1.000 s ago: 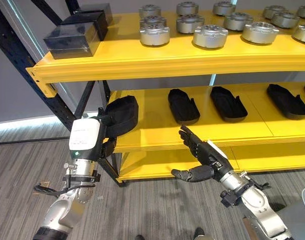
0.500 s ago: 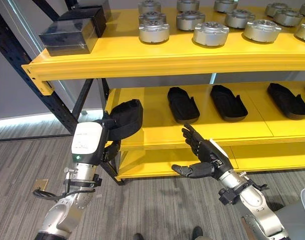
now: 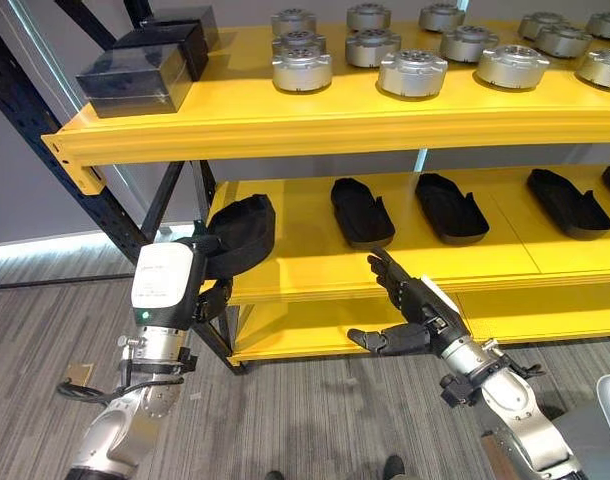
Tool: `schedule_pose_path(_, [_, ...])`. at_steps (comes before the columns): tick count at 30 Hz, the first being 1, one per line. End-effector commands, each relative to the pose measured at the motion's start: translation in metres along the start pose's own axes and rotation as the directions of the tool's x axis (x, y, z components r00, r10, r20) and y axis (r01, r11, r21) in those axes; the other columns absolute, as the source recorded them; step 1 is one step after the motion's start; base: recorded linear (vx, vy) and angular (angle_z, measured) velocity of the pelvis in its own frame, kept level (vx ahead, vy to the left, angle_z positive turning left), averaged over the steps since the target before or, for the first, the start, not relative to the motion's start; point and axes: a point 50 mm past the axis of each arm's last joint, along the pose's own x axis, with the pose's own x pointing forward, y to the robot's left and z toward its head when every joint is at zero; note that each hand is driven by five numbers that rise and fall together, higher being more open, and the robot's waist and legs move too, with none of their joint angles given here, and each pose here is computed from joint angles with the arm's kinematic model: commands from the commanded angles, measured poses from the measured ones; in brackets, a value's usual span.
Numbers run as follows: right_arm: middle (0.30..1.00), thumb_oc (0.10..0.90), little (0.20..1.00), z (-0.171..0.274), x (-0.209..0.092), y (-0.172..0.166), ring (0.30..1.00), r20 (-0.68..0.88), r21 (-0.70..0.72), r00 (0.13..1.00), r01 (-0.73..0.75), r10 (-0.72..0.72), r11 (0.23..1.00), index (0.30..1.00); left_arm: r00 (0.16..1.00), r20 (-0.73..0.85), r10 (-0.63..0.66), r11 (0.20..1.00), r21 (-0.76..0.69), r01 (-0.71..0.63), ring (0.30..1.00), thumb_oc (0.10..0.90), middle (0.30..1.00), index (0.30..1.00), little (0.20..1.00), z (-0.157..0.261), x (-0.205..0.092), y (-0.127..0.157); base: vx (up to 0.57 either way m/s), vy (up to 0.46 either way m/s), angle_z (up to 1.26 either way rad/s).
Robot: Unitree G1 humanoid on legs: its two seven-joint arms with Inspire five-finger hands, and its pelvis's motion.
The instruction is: Move parts from the plastic box to the shelf.
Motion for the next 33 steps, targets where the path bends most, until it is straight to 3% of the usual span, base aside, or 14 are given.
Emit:
schedule_pose_path(1, [1.000, 0.900, 1.000, 0.063, 0.023, -0.005, 1.000, 0.305, -0.118, 0.952, 0.007, 0.029, 0.993, 1.000, 0.923, 0.109, 0.370, 0.929, -0.039, -0.368, 0.300, 0.400, 0.300, 0.300, 0.300, 0.011, 0.043, 0.059, 0.02, 0.208, -0.09])
schedule_pose_path(8, [1.000, 0.900, 1.000, 0.073, 0.026, -0.019, 1.000, 0.320, -0.117, 0.947, 0.039, 0.000, 0.992, 1.000, 0.923, 0.186, 0.338, 0.941, -0.077, -0.329, 0.300, 0.400, 0.300, 0.300, 0.300, 0.027, 0.054, 0.058, 0.04, 0.189, -0.03])
schedule_pose_path(12, [1.000, 0.900, 1.000, 0.096, 0.033, -0.014, 1.000, 0.396, -0.199, 0.916, 0.022, 0.060, 0.980, 1.000, 0.922, 0.189, 0.337, 0.941, -0.046, -0.335, 0.300, 0.400, 0.300, 0.300, 0.300, 0.024, 0.056, 0.061, 0.11, 0.091, -0.61])
schedule_pose_path(21, [1.000, 0.900, 1.000, 0.093, 0.024, -0.013, 1.000, 0.431, -0.153, 0.902, 0.080, -0.007, 0.985, 1.000, 0.922, 0.208, 0.327, 0.945, -0.060, -0.322, 0.300, 0.400, 0.300, 0.300, 0.300, 0.032, 0.056, 0.065, 0.33, -0.340, 0.03])
schedule_pose_path(33, [1.000, 0.900, 1.000, 0.096, 0.021, -0.023, 1.000, 0.387, -0.249, 0.921, 0.067, 0.036, 0.966, 1.000, 0.936, 0.182, 0.300, 0.953, -0.094, -0.287, 0.300, 0.400, 0.300, 0.300, 0.300, 0.031, 0.041, 0.067, 0.21, -0.178, 0.13])
